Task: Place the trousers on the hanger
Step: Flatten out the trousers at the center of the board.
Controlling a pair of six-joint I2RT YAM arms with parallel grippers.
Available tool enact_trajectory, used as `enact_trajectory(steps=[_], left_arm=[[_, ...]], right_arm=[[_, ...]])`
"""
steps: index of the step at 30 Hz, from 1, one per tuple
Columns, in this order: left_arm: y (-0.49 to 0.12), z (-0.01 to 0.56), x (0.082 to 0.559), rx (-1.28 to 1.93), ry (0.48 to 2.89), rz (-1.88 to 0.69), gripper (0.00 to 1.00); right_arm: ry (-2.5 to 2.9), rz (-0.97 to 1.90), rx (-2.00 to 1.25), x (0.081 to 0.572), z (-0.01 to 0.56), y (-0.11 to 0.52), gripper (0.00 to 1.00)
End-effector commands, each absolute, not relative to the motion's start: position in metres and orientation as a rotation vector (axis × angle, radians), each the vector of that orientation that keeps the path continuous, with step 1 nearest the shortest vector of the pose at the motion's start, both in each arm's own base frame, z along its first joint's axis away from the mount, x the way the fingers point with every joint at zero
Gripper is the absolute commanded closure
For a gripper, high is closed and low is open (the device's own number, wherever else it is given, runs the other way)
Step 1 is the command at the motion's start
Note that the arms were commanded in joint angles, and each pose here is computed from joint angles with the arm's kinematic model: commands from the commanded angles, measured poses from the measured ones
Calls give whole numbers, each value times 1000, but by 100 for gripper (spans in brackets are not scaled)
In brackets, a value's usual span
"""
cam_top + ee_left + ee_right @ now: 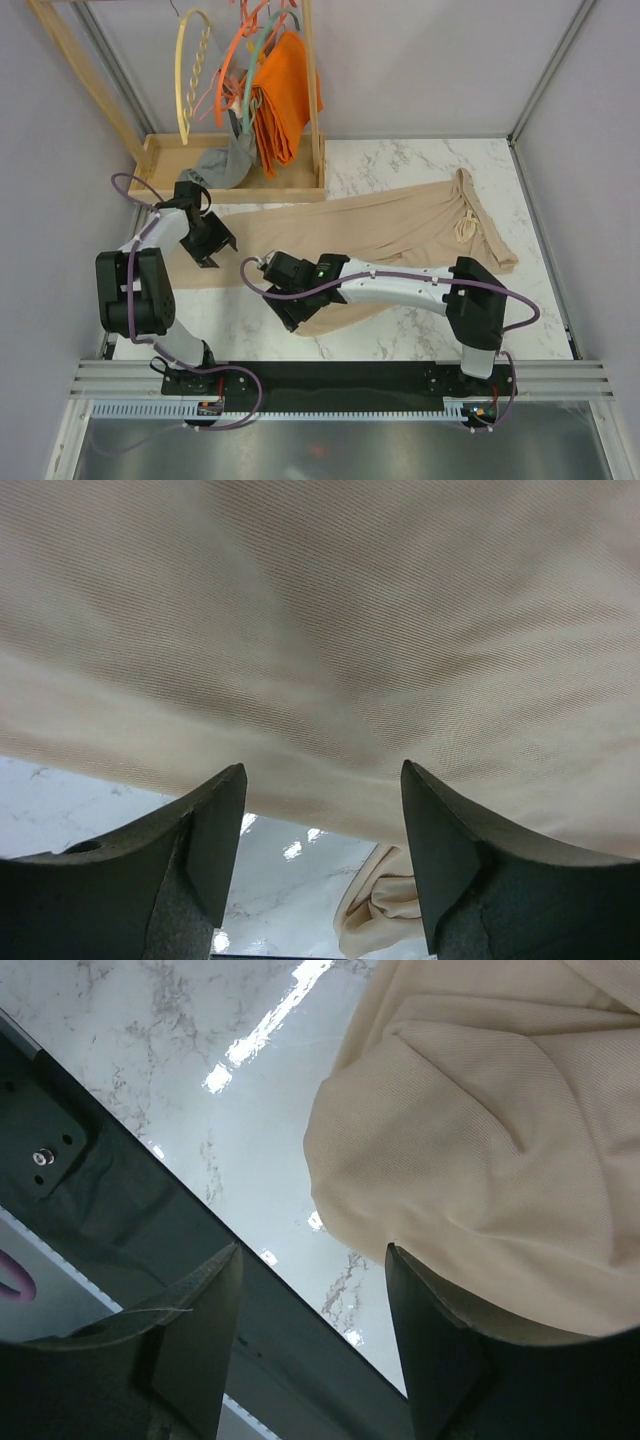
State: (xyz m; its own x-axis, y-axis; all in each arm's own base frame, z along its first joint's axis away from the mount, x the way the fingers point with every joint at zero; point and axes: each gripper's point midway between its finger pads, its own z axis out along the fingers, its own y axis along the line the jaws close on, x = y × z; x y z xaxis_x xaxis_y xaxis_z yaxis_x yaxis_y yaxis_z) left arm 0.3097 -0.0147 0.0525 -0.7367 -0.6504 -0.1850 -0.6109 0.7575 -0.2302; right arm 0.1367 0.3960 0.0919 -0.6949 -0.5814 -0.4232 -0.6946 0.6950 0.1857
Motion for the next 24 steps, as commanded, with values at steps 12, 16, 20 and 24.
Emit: enact_trajectory(steps=[12,16,20,24], left_arm=[[-12,52,321,-900,2764,-258,28],[-7,52,320,-898,2765,-240,27],[0,44,319,-925,2783,-233,26],[9,34,320,-941,2806,-215,26]], right_arm=[[2563,161,-1006,154,32,393,42],[2561,215,-1125,138,45,391,99],[2552,470,-1292,100,79,387,100],[2477,798,-1510,56,119,380,100]])
